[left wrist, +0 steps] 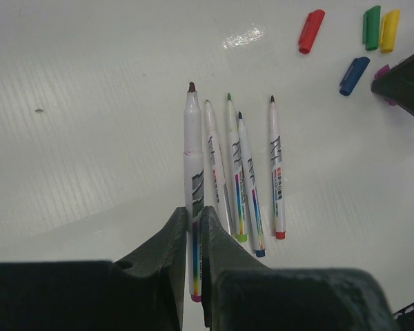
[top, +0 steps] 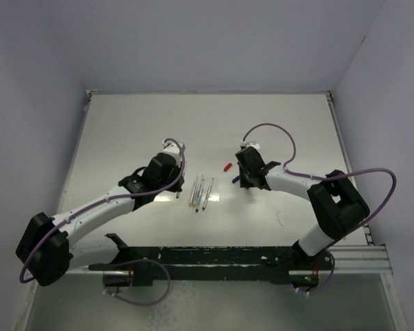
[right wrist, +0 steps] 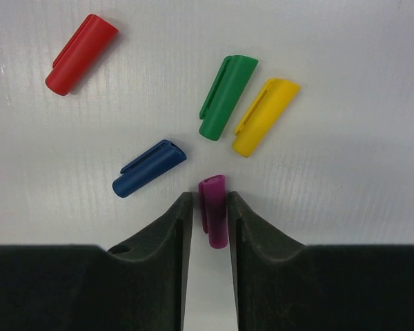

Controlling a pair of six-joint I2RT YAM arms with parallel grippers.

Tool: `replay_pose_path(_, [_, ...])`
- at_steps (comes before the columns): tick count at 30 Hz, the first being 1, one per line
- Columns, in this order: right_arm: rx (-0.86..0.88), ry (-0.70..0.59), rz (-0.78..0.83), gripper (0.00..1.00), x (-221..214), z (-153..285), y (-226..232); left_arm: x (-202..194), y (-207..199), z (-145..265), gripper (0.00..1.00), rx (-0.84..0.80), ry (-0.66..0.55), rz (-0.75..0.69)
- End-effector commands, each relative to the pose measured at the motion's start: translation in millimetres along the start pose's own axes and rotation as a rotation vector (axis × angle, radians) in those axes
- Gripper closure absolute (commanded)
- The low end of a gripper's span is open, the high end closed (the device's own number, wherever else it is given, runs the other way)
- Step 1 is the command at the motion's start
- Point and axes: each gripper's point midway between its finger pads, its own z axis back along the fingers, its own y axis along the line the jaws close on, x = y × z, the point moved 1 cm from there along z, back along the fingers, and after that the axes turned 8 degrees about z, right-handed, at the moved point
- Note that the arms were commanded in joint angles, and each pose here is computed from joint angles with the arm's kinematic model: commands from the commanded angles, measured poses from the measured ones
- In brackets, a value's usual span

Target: Insert the pens into the pen caps

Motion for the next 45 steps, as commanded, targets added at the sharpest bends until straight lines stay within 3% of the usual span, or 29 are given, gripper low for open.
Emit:
replay_pose_path(1, [-0.068, 0.126, 0.019, 0.74, -37.1, -2.0, -11.8, 7.9, -4.8, -1.0, 1.0, -0.018, -0.044, 0.006])
replay_pose_path(6, [-0.08, 0.162, 0.005, 1.0, -44.5, -4.7, -12.2, 6.3, -2.6, 1.2, 1.0, -0.014, -0.044, 0.006])
replay_pose_path(15, [-0.043, 0.101, -0.019, 1.0, -30.0, 11.7, -9.3, 5.1, -5.3, 4.6, 1.0, -0.036, -0.04, 0.003])
replay_pose_path(22, [0.046, -0.16, -0.064, 1.0, 23.4, 64.8, -10.1, 6.1, -28.9, 6.0, 1.0, -0.188, -0.049, -0.032])
replay_pose_path(29, [0.177, -0.489, -0.083, 1.0, 75.1, 121.1, -6.3, 6.7, -72.7, 16.7, 1.0, -0.476, -0.082, -0.074])
replay_pose_path(39, [0.388, -0.79, -0.113, 1.0, 99.6, 160.9, 13.0, 10.2, -130.9, 33.7, 1.0, -0.829, -0.138, -0.056])
replay_pose_path(45, [0.476, -0.936, -0.143, 1.0, 116.3, 183.0, 20.5, -2.7, -159.0, 33.8, 1.0, -0.881, -0.106, -0.071])
